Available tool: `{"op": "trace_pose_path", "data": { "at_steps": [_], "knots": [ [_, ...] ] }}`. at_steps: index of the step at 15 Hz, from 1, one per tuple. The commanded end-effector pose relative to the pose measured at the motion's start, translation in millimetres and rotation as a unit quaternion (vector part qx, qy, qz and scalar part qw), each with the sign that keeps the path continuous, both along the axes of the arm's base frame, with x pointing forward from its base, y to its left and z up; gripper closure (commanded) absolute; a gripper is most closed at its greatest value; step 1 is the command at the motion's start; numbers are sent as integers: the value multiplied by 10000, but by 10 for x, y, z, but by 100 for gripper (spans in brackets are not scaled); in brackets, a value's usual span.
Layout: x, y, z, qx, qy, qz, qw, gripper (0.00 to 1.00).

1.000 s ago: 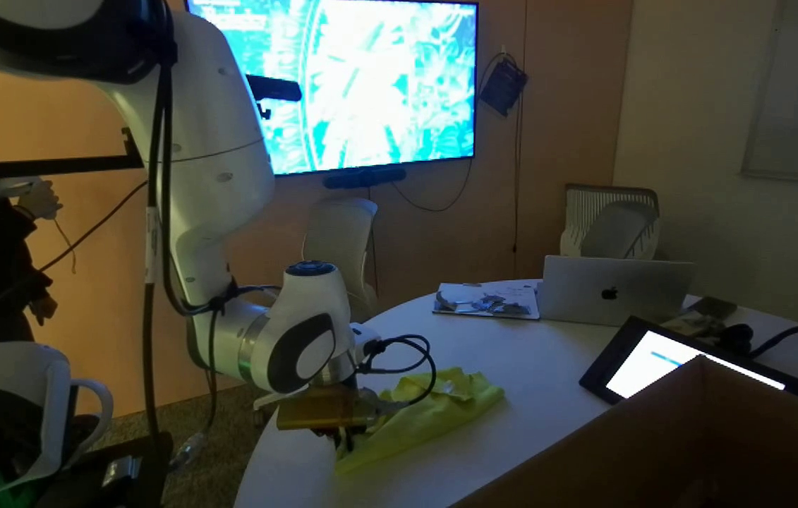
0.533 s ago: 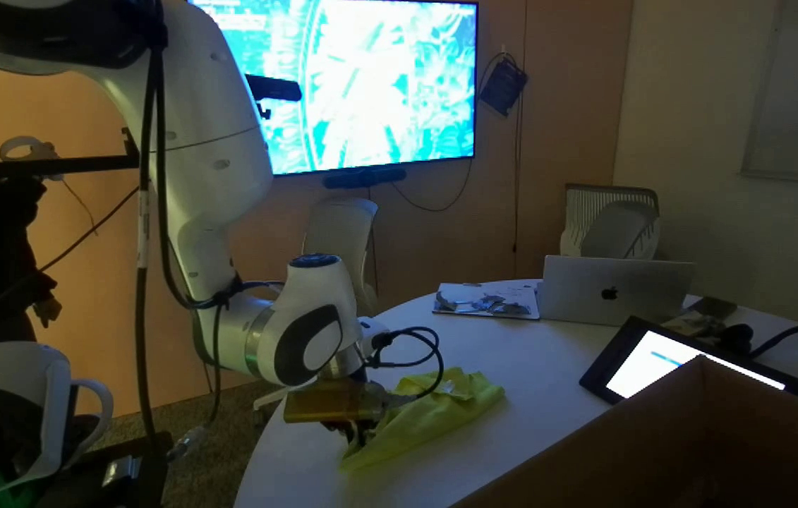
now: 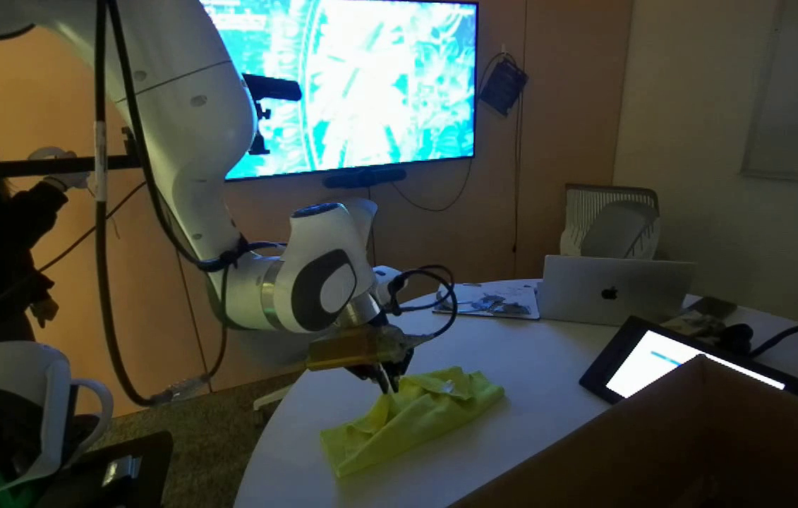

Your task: Put the marker on the towel, fold the towel twice, put the towel inside the box

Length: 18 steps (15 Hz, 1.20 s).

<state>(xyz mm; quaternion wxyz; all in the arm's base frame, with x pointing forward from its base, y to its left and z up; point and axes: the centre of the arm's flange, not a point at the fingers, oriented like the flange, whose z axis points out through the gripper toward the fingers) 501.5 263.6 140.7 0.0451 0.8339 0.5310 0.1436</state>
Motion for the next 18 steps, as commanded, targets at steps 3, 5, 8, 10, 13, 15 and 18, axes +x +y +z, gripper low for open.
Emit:
{"op": "trace_pose_path", "data": {
  "at_steps": [3,5,8,10,13,15,18],
  "knots": [
    [115,228,-66,137,-89,-232,9996,74],
    [89,229,-145,13,196,-188,9996,55],
    [-44,195,-327,-397,741,-131,9964,31],
    [-126,166,-424,-615,1099,-102,9920,15],
    [-195,137,-527,-800,1416,-84,9866,0],
    [-217,120,-574,-814,1507,-25,9852,0],
    [-193,105,-653,-765,1400,-344,9866,0]
  ]
}}
